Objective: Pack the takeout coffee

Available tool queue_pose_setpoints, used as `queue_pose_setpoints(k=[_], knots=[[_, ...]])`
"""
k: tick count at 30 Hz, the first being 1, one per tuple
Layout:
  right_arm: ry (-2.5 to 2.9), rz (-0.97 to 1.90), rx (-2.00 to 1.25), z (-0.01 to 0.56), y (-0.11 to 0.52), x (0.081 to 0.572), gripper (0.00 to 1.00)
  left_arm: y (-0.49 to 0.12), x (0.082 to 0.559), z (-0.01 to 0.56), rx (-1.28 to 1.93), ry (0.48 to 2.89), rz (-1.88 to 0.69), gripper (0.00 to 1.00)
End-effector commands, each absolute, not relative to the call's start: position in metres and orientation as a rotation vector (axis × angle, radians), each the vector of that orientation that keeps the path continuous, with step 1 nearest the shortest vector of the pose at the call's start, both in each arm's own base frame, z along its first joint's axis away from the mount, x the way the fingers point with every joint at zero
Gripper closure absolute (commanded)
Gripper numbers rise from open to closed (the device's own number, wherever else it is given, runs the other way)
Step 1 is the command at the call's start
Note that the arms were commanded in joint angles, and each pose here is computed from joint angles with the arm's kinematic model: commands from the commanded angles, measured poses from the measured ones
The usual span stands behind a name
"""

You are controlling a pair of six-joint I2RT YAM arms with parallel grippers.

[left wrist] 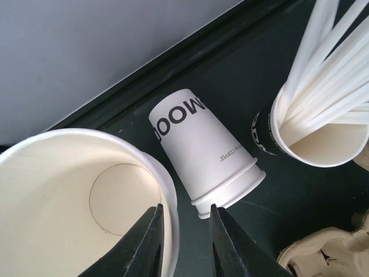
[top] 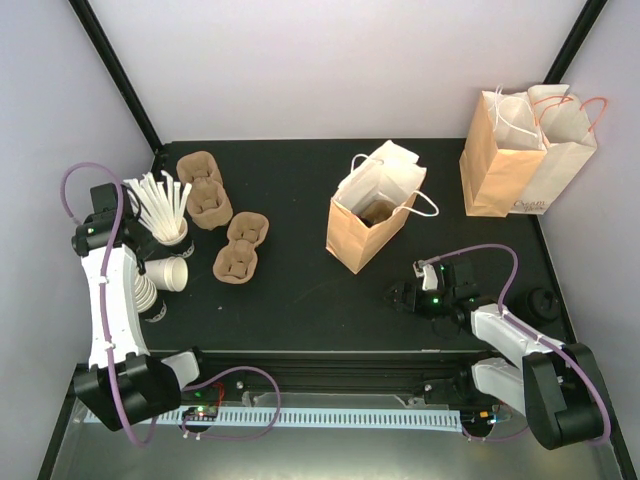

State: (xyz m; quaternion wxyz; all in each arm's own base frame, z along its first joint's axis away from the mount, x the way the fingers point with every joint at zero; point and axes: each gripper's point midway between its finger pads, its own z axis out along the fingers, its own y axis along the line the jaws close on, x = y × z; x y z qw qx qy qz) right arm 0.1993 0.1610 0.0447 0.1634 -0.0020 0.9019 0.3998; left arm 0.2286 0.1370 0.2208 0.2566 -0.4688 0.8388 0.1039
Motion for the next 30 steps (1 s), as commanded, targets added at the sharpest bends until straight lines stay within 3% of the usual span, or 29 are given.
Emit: queue_pose_setpoints(k=[1,5,11,30], knots=[[2.565,1.134,-0.039,0.049,0.163,0.2,0.0,0.14,0.227,0.218,-1.31,2.254,0.266,0.76],[2.564,1.136,-0.042,0.05,0.163,0.2,0.0,0.14,0.224,0.219,-1.322,2.244,0.273,0.76],[2.572,1.135,-0.038,0.048,0.163,0.2,0.0,0.142,0.214,0.228,-1.353,2.224,0.309,0.98],[2.57,1.153,-0.052,0.049,0.166,0.2,0.0,0.143,0.187,0.28,-1.338,2.16,0.4,0.98]])
